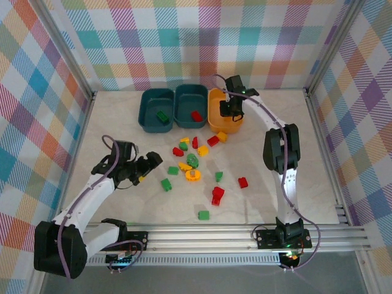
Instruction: Sort the legos into containers by color
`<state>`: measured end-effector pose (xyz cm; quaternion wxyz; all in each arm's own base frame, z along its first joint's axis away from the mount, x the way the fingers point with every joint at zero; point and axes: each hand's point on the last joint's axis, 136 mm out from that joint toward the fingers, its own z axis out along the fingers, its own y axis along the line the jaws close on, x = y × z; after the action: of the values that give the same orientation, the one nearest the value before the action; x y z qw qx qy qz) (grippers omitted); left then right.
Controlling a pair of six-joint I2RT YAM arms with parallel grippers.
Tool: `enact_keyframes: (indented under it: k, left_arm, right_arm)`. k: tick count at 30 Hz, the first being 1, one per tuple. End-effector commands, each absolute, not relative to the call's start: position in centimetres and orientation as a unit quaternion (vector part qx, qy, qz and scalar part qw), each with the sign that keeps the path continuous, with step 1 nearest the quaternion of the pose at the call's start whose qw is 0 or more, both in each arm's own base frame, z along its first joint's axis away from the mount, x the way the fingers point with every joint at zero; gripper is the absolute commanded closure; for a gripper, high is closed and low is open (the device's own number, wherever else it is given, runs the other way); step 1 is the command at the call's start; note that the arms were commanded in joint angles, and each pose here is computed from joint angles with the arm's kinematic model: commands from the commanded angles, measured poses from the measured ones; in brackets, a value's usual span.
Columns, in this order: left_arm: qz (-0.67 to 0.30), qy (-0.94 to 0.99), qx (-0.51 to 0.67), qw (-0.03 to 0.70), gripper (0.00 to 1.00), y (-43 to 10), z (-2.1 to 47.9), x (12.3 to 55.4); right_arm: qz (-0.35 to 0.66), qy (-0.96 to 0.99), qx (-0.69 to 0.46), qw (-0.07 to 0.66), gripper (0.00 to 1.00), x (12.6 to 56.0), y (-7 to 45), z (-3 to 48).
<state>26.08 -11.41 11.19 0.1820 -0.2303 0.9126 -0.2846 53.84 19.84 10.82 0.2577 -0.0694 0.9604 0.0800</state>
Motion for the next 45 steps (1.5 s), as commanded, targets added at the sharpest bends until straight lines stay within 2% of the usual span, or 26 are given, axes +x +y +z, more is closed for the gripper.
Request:
enact_keyframes:
  k: [1, 5, 8, 13, 17, 24, 30, 35, 41, 45]
  left_arm:
    - [-0.265, 0.926, -0.187, 0.195, 0.06, -12.7, 12.4, 26.7]
    - [-0.241, 0.939, -0.152, 0.192, 0.06, -14.3, 12.6, 26.4]
    - [-0.22, 0.949, -0.13, 0.187, 0.06, -15.2, 12.4, 26.1]
    - [-0.183, 0.96, -0.119, 0.175, 0.08, -15.8, 11.7, 25.6]
    - [-0.13, 0.973, -0.12, 0.15, 0.1, -15.5, 9.9, 24.4]
    - [-0.083, 0.984, -0.112, 0.111, 0.12, -15.9, 6.4, 22.8]
    - [-0.052, 0.986, -0.119, 0.101, 0.19, -15.3, 3.6, 22.7]
    - [-0.055, 0.986, -0.122, 0.104, 0.3, -15.7, 2.4, 23.3]
    - [-0.056, 0.986, -0.119, 0.104, 0.55, -16.2, 1.5, 23.8]
    - [-0.048, 0.987, -0.109, 0.11, 0.67, -16.0, 2.2, 24.1]
  right_arm:
    - [0.082, 0.97, -0.066, 0.219, 0.74, 53.2, 19.8, 10.1]
    - [0.083, 0.97, -0.061, 0.221, 0.53, 53.6, 19.7, 10.6]
    - [0.086, 0.965, -0.06, 0.239, 0.45, 53.5, 19.5, 12.3]
    - [0.102, 0.95, -0.06, 0.289, 0.42, 51.7, 19.3, 17.0]
    - [0.124, 0.938, -0.06, 0.317, 0.4, 48.1, 19.5, 19.2]
    - [0.188, 0.936, -0.041, 0.294, 0.39, 41.6, 19.6, 17.1]
    - [0.195, 0.941, -0.046, 0.271, 0.39, 37.3, 19.1, 15.4]
    - [0.189, 0.945, -0.063, 0.258, 0.41, 34.8, 19.4, 14.8]
    - [0.158, 0.947, -0.076, 0.269, 0.4, 34.0, 19.2, 14.9]
    - [0.155, 0.944, -0.078, 0.282, 0.4, 34.2, 19.1, 15.8]
